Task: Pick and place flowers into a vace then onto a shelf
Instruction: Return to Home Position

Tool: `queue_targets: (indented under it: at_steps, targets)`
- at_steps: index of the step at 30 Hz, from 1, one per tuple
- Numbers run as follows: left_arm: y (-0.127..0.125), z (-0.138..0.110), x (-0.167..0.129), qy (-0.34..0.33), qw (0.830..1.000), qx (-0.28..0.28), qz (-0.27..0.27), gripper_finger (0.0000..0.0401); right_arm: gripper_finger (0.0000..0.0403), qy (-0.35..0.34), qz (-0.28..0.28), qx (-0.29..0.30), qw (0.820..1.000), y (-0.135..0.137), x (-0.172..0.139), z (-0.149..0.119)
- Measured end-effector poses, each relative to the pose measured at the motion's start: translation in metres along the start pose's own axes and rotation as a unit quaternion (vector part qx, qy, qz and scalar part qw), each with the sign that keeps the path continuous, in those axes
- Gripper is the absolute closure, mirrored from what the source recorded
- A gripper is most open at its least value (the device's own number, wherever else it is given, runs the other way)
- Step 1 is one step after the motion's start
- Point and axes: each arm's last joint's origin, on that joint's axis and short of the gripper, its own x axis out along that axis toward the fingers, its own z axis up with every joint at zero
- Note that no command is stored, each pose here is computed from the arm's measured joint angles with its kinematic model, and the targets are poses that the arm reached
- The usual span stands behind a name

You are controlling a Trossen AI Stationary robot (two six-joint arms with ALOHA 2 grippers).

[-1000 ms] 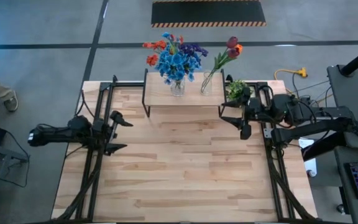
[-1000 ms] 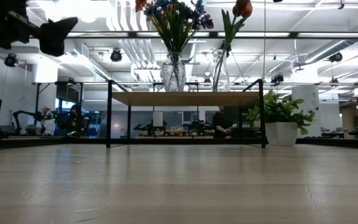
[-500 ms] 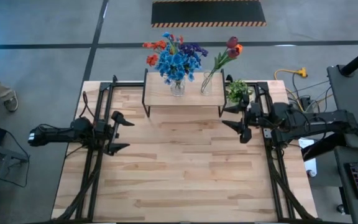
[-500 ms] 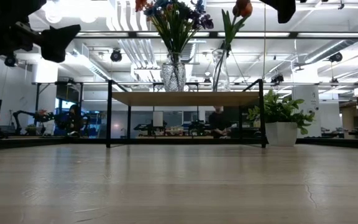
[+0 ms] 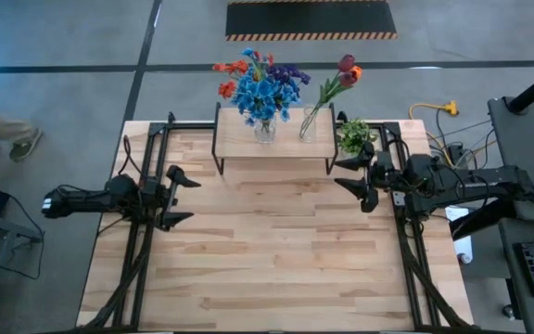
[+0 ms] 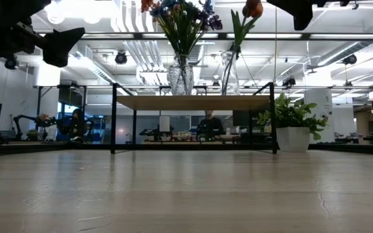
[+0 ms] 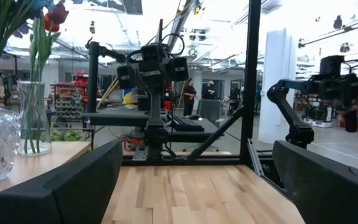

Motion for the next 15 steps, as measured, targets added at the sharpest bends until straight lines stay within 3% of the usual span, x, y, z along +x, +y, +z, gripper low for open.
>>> queue_targets:
  at_steps: [4, 15]
  targets:
    - [0.0, 0.002, 0.0, -0.008, 1.0, 0.0, -0.001, 0.0003, 0.0161, -0.007, -0.002, 0.047, 0.999, 0.0, -0.001, 0.003]
    - [-0.001, 0.008, 0.0, -0.041, 0.999, 0.004, -0.004, 0.0003, 0.0161, 0.025, 0.045, -0.072, 0.996, 0.002, -0.003, -0.01]
